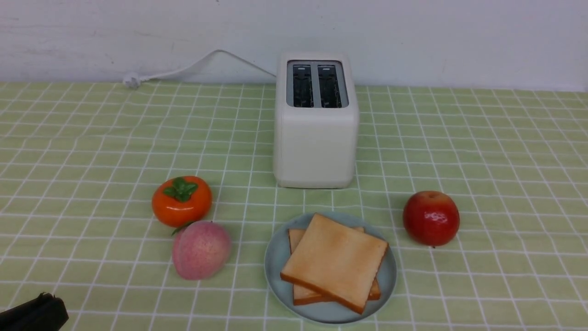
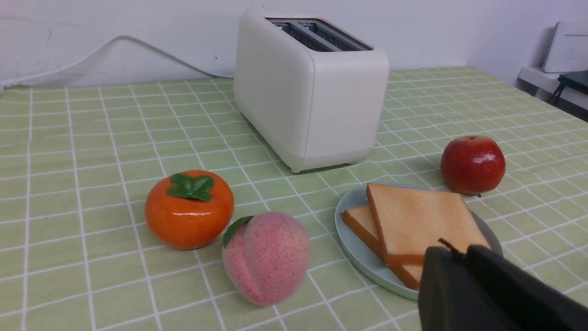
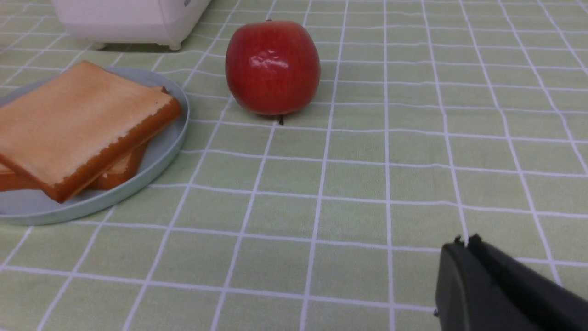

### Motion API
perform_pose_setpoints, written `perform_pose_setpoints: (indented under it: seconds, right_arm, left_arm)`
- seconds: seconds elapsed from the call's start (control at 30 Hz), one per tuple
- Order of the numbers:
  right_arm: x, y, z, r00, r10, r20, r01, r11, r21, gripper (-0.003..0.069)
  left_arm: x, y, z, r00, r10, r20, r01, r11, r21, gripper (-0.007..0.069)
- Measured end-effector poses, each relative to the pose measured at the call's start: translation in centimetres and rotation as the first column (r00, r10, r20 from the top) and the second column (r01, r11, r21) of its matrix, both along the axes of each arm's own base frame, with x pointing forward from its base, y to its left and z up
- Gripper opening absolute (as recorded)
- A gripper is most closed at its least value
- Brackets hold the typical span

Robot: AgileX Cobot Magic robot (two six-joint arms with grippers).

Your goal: Take toasted bread from bread machine on green coffee tablecloth place on plate.

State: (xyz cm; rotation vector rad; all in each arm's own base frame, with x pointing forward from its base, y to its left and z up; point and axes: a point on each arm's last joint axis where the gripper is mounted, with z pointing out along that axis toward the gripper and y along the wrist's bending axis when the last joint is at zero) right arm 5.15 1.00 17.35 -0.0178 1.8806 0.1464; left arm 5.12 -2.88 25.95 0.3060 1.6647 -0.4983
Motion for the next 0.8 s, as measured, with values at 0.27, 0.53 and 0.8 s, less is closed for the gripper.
perform_pose_setpoints:
  seconds: [0.27, 0.53, 0.8]
  right_arm:
    - [0.0, 0.0, 0.0, 1.0, 0.0, 0.0, 0.0, 1.0, 0.0, -0.0018]
    - [0.0, 0.0, 0.0, 1.0, 0.0, 0.0, 0.0, 1.0, 0.0, -0.0016]
    - [0.0, 0.0, 0.0, 1.0, 0.0, 0.0, 0.0, 1.0, 0.0, -0.0006]
  left_arm:
    - [0.0, 0.0, 0.0, 1.0, 0.0, 0.0, 0.0, 1.0, 0.0, 0.0039]
    - [0.0, 0.0, 0.0, 1.0, 0.0, 0.0, 0.0, 1.0, 0.0, 0.0044]
    - [0.0, 0.0, 0.0, 1.0, 0.0, 0.0, 0.0, 1.0, 0.0, 0.0057]
